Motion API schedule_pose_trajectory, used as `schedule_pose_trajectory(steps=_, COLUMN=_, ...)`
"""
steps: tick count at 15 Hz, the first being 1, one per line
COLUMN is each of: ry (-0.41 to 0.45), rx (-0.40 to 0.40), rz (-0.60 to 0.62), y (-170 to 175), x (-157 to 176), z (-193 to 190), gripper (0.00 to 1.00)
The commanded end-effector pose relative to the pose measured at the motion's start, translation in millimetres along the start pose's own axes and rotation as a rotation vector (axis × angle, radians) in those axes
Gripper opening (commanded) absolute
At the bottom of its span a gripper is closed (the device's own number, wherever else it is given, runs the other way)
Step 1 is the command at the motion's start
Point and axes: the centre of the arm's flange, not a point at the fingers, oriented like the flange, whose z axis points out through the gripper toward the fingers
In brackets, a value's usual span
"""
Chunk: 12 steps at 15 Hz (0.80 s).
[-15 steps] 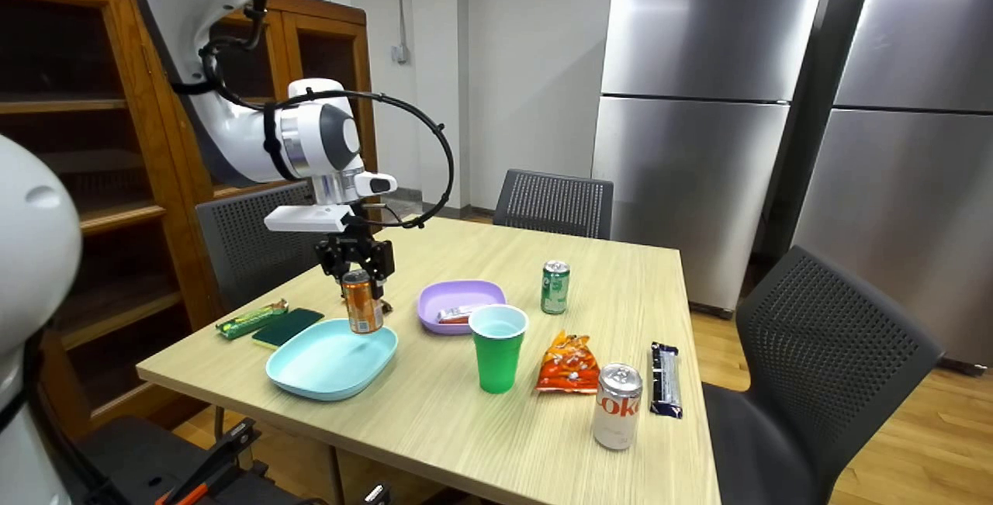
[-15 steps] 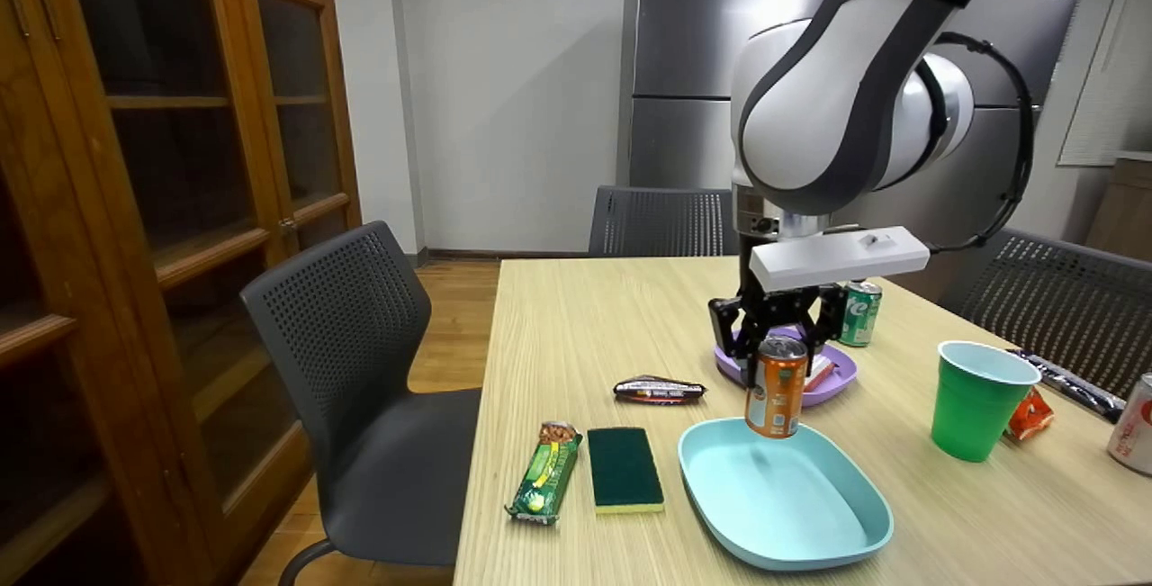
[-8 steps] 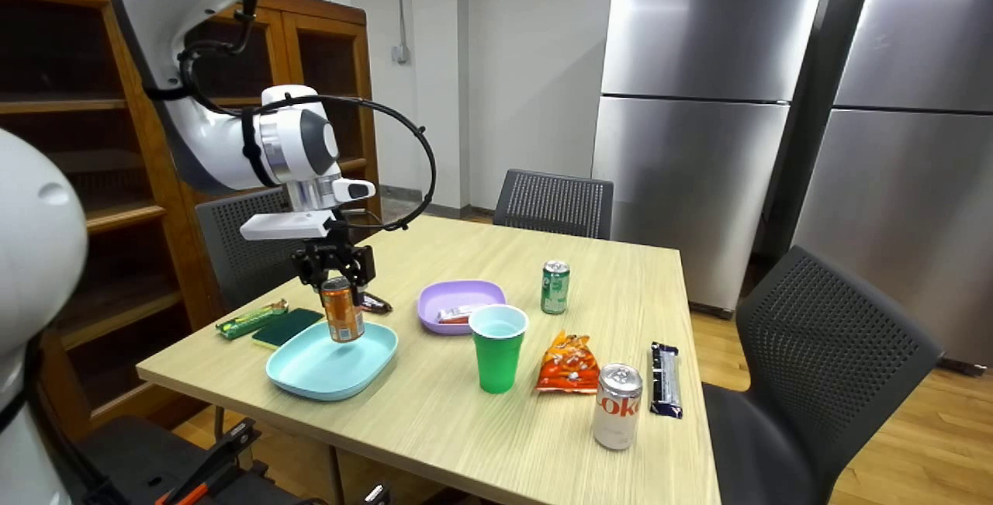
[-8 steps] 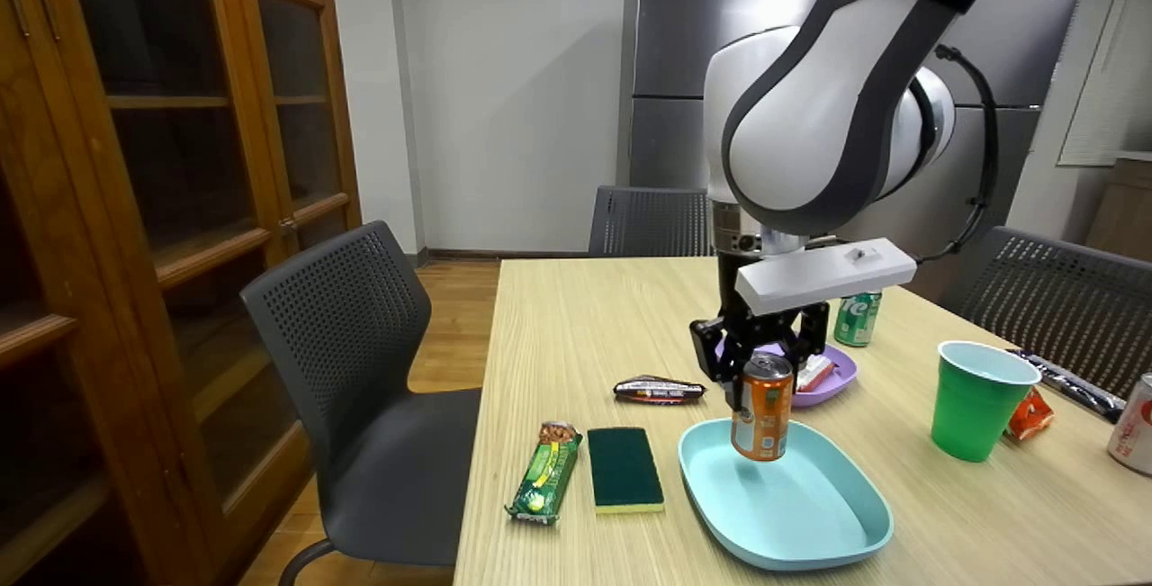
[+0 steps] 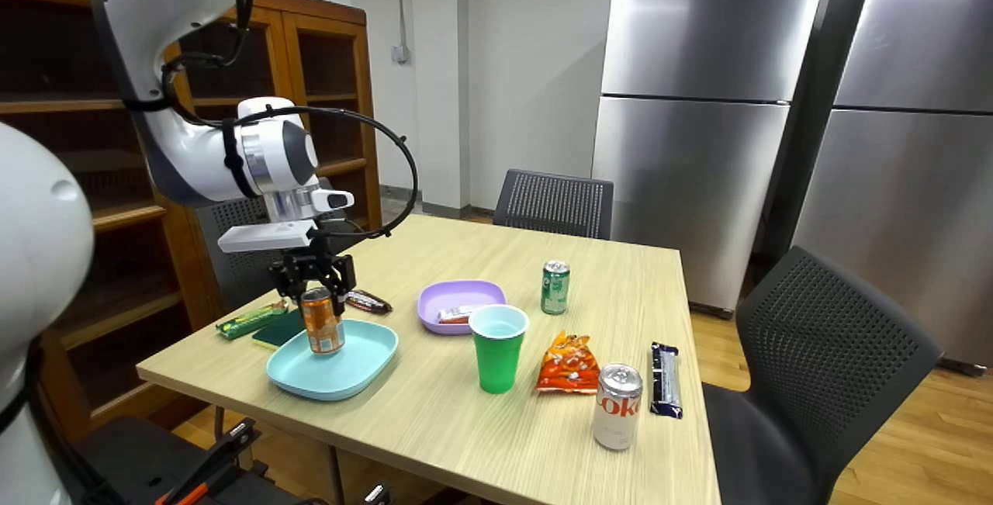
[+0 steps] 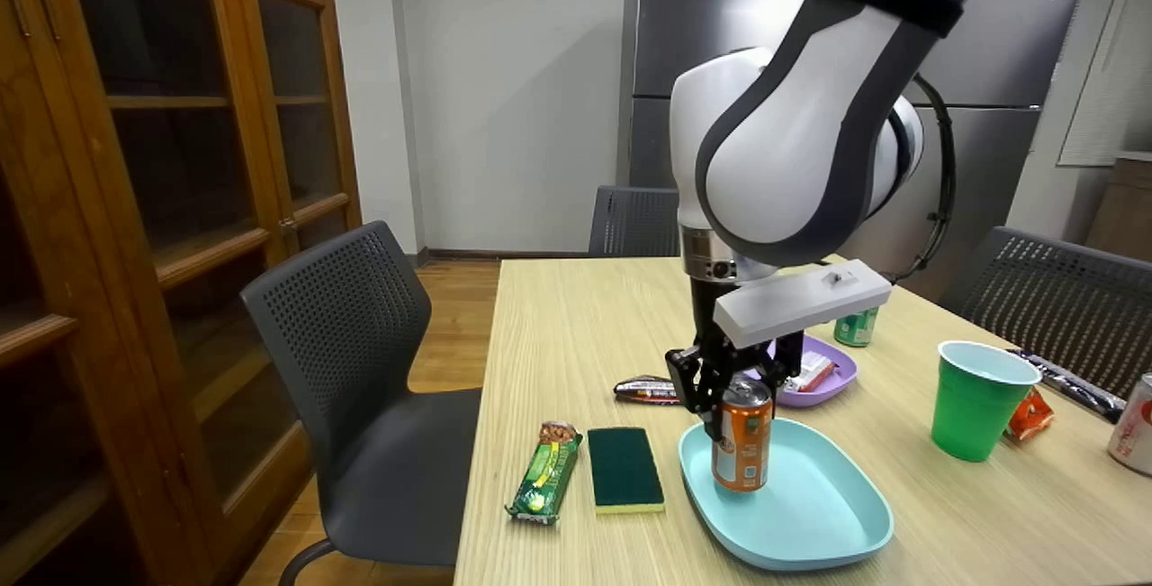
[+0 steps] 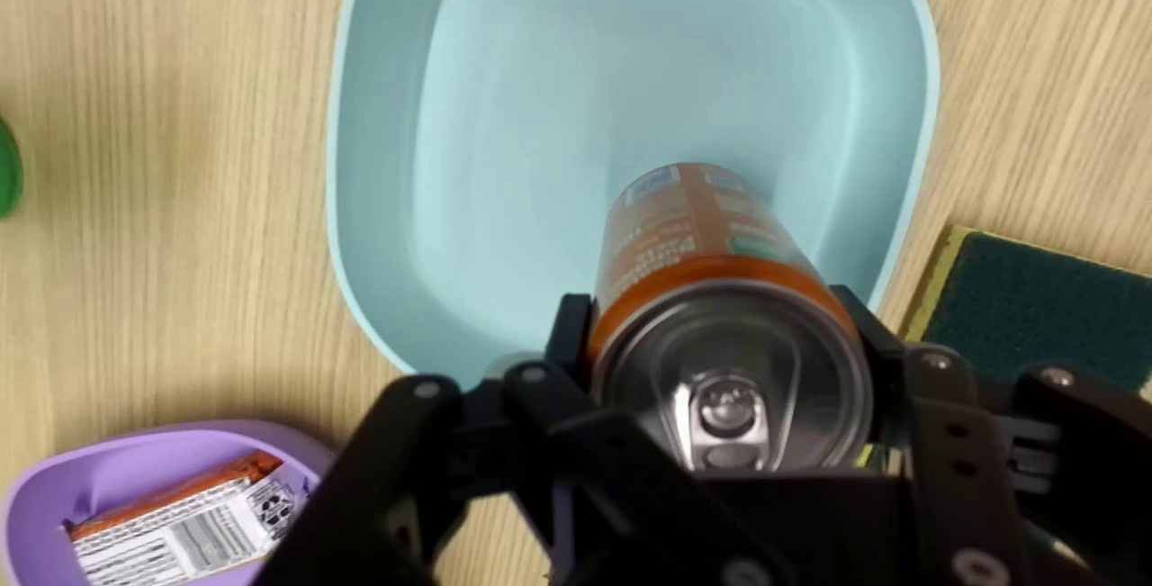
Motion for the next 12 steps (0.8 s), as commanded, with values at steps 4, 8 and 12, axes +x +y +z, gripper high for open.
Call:
schedule_pose_trajectory(steps=4, ry=0.008, rx=0.015, rz=-0.047, y=-7.0, x=4.0, z=9.0, gripper=0.39)
schedule_pose_trajectory(steps=8, ry=0.009, rx=0.020, rz=-0.062, y=-5.4, x=4.2, z=7.0, gripper=0.91)
schedule_pose_trajectory(steps=12, ry=0.049, rx=0.005, rz=-0.058, y=2.0, x=5.5, z=-8.2, gripper=1.00)
